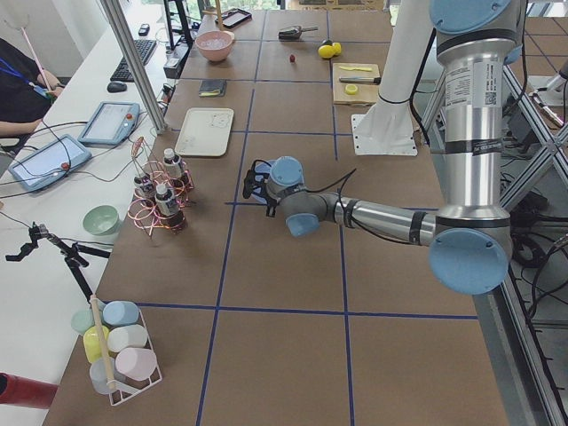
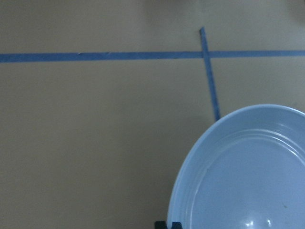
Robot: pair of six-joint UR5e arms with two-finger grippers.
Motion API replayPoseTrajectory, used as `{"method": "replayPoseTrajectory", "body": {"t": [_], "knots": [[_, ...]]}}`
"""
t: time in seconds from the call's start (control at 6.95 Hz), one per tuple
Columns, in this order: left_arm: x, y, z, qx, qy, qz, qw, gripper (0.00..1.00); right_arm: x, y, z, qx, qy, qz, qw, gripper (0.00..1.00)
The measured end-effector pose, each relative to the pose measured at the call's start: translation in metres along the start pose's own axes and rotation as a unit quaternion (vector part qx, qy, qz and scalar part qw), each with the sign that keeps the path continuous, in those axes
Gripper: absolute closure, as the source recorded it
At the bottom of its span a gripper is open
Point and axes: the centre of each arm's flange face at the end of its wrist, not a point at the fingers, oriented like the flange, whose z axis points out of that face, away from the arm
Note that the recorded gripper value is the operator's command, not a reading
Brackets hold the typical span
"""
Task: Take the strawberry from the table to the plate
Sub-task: 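Slide the light blue plate with the left gripper toward the table center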
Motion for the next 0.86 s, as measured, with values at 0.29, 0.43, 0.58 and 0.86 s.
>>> {"method": "replayPoseTrajectory", "body": {"t": [0.29, 0.43, 0.58, 0.86], "knots": [[0.133, -0.023, 0.073, 0.012, -0.004, -0.031, 0.9994, 1.00, 0.003, 0.005, 0.003, -0.004, 0.000, 0.004, 1.0000, 0.00], [0.209, -0.018, 0.114, 0.010, -0.010, -0.043, 0.9990, 1.00, 0.004, 0.007, 0.004, -0.005, 0.000, 0.007, 1.0000, 0.00], [0.261, -0.004, 0.142, 0.007, -0.008, -0.044, 0.9990, 1.00, 0.005, 0.009, 0.005, -0.006, 0.000, 0.008, 1.0000, 0.00], [0.302, 0.019, 0.172, 0.002, -0.010, -0.036, 0.9993, 1.00, 0.006, 0.009, 0.006, -0.007, 0.000, 0.009, 0.9999, 0.00]]}}
